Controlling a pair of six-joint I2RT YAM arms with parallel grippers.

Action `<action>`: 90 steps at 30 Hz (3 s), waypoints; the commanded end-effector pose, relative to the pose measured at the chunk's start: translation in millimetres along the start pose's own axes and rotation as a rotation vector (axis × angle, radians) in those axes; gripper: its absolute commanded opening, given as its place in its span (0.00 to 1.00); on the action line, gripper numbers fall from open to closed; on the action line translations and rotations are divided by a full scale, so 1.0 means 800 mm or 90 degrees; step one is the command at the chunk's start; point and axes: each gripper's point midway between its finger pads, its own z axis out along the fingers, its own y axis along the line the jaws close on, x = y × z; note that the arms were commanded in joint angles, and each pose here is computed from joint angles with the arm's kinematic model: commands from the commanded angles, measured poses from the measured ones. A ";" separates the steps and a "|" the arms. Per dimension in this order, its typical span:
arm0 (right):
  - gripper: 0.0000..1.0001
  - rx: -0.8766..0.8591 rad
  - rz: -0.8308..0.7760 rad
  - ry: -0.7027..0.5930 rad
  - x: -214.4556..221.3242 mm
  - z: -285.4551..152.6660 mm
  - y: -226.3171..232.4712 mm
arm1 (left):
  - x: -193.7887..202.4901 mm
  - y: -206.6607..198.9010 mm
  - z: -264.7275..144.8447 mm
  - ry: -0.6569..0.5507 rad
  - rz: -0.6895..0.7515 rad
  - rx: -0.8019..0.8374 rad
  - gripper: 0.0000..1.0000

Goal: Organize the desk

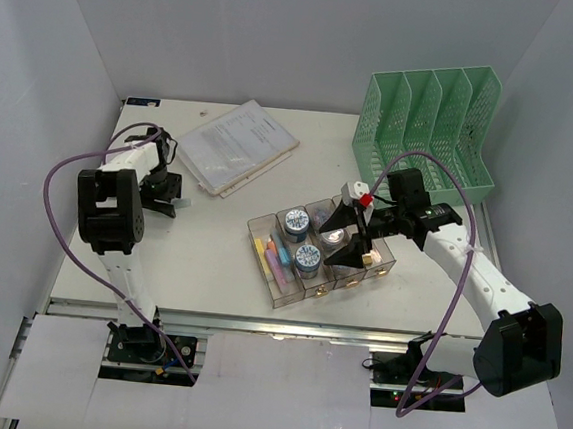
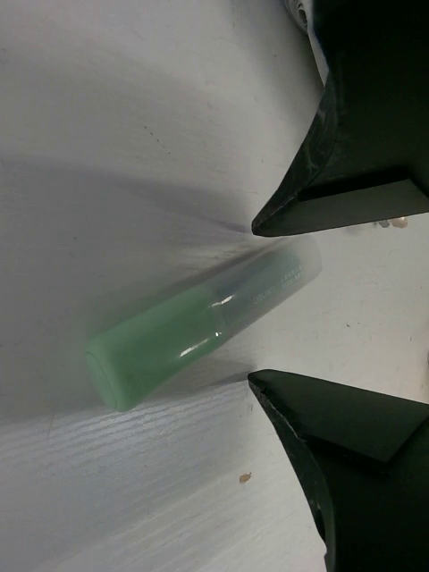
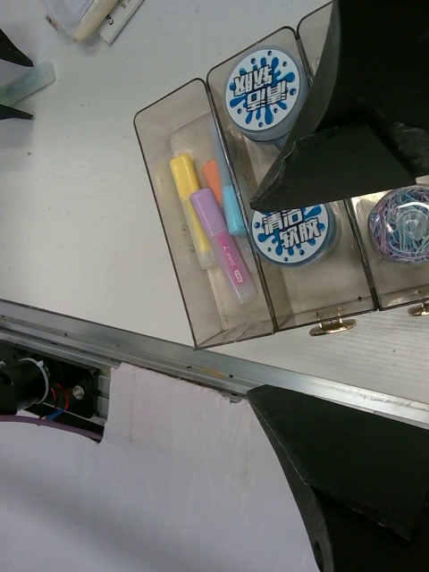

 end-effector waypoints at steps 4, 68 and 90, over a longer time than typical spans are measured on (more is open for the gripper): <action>0.85 -0.003 -0.008 -0.023 -0.007 -0.008 0.006 | -0.009 0.006 0.003 -0.002 -0.012 -0.026 0.68; 0.84 0.153 0.062 -0.018 0.043 -0.078 -0.043 | 0.340 0.127 -0.216 0.139 0.778 0.606 0.66; 0.84 0.159 0.066 -0.021 0.044 -0.081 -0.044 | 0.207 0.036 -0.242 0.036 0.705 0.734 0.98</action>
